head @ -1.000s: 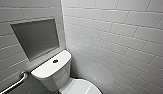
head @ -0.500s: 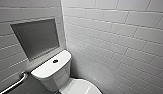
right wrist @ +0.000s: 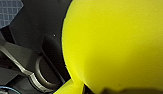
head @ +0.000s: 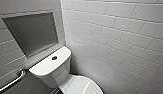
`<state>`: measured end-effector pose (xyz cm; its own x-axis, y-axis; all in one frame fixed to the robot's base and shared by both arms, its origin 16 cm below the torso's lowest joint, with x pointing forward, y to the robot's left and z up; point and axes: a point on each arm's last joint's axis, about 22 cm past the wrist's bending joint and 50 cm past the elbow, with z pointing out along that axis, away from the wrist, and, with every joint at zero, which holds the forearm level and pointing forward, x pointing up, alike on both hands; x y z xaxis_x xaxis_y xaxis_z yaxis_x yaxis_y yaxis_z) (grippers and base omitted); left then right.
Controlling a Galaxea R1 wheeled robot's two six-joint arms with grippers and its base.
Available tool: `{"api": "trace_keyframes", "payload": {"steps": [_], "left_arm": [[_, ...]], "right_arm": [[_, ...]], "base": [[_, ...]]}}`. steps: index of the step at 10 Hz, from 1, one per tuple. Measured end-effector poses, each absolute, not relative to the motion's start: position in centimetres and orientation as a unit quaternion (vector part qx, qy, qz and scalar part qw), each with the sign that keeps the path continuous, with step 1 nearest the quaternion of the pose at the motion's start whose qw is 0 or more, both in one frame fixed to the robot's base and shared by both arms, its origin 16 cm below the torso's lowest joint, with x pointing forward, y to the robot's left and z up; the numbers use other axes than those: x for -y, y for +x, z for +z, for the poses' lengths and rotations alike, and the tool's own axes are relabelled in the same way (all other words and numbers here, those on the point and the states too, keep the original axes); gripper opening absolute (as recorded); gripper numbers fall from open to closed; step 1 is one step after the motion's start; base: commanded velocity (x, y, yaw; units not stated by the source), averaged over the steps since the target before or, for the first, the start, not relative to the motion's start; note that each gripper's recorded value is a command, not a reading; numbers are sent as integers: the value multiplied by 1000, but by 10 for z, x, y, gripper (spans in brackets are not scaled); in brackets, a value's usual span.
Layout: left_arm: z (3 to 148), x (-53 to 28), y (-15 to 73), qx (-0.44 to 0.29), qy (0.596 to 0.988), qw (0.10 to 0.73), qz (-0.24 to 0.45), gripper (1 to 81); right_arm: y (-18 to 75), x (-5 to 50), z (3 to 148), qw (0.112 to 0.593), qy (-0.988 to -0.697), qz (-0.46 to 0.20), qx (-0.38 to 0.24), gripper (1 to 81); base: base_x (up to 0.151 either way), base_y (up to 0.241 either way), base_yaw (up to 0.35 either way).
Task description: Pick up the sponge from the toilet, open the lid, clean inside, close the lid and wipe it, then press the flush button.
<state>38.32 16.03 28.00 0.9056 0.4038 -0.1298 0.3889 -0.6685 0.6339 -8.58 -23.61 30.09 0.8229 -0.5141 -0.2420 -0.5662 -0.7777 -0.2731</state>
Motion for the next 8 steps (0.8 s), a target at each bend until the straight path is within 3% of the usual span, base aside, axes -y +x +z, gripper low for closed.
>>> {"api": "trace_keyframes", "payload": {"steps": [5, 8], "left_arm": [[295, -138, 434, -227, 900, 370, 31, 811], [298, -125, 437, -263, 887, 379, 12, 811]], "right_arm": [[-103, 171, 297, 183, -933, 89, -298, 10], [-120, 174, 286, 149, -942, 91, -287, 10]], "base": [[0, 0, 0], [0, 0, 0]]}}
